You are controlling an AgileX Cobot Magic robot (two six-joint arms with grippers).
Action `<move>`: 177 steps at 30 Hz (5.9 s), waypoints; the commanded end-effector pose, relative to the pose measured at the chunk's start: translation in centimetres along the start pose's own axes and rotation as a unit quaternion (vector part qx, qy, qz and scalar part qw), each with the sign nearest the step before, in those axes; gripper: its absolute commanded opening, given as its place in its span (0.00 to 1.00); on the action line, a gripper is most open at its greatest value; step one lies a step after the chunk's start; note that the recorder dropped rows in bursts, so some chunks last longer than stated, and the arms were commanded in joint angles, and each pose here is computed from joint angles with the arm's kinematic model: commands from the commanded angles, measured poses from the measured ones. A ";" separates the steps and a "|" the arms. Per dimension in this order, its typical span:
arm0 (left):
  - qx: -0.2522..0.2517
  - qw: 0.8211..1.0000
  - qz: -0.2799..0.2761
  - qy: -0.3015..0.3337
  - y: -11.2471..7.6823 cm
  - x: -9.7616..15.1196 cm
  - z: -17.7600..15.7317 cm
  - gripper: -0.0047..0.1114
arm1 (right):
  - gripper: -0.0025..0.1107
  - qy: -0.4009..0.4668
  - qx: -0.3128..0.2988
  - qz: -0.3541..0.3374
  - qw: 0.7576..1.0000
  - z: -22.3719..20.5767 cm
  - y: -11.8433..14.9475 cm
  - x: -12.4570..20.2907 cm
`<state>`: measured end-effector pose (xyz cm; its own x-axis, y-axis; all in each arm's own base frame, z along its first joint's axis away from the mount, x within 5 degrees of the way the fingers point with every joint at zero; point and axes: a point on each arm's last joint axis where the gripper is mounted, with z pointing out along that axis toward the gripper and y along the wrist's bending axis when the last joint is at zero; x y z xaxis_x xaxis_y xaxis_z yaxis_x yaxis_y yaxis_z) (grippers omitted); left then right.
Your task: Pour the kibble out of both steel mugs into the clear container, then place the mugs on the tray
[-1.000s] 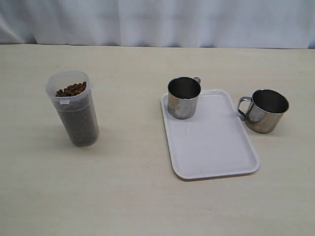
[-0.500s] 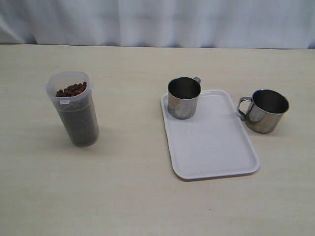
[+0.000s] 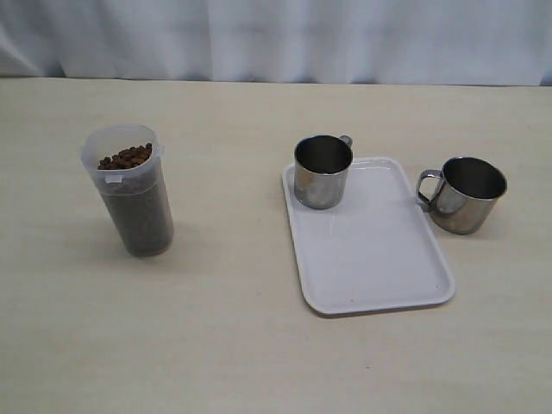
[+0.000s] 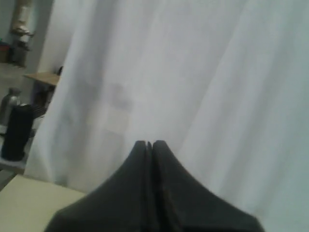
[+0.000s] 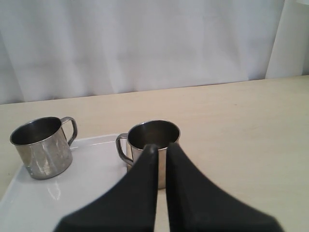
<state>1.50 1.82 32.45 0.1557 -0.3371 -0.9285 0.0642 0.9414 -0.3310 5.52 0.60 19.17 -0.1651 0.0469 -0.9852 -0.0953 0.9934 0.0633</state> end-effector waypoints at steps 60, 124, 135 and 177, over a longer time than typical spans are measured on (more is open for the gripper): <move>0.002 0.968 0.170 0.185 2.7 14.1 1.6 0.04 | 0.06 0.000 0.003 0.002 1.000 0.0 0.0 0.1; 0.002 0.968 0.171 0.182 2.7 14.0 1.6 0.04 | 0.93 0.162 -0.031 -0.067 0.984 24.8 -0.2 7.6; 0.002 0.968 0.171 0.182 2.7 14.0 1.6 0.04 | 0.06 0.143 -0.043 -0.088 0.985 22.9 0.0 7.0; 0.002 0.969 0.171 0.181 2.7 14.0 1.6 0.04 | 0.93 0.082 -0.238 -0.066 0.966 17.7 3.8 3.4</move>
<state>5.45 -0.43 18.78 -0.1981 0.0214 -0.9800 0.0764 0.9971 0.0063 23.11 7.26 11.48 -0.2725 -0.2301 -0.9342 -0.6532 0.7572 0.0040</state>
